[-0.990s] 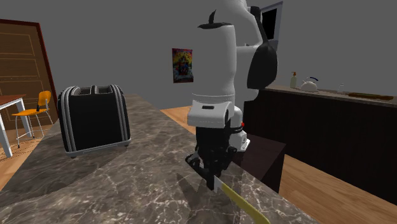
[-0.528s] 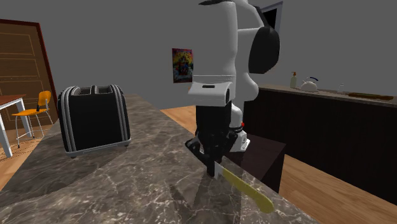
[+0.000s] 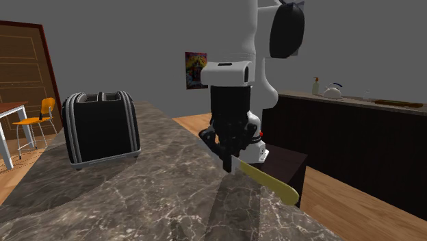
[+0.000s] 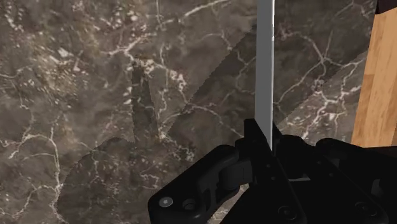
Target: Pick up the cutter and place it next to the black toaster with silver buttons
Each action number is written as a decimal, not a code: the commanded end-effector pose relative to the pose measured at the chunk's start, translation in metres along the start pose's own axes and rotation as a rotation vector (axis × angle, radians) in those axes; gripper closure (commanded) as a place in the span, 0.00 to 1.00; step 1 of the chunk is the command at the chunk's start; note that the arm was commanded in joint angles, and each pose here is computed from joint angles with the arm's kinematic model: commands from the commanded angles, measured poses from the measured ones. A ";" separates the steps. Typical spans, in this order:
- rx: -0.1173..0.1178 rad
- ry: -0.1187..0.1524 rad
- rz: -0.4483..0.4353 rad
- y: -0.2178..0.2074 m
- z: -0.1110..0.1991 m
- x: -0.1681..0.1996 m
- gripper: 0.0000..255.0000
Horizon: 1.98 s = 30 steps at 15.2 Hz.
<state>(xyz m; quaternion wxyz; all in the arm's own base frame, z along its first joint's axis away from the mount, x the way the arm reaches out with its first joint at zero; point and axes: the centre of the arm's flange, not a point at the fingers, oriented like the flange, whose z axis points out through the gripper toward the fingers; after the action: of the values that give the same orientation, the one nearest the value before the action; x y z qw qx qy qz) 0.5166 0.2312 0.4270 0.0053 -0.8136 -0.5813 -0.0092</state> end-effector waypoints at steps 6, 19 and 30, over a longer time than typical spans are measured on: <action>0.000 0.000 0.000 0.000 -0.037 0.000 1.00; 0.000 0.000 0.000 0.000 -0.105 0.002 1.00; 0.000 0.000 0.000 0.000 -0.163 0.003 1.00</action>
<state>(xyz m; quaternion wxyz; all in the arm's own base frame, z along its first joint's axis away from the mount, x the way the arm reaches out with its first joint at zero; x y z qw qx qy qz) 0.5163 0.2317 0.5853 0.0053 -0.8136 -0.5813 -0.0093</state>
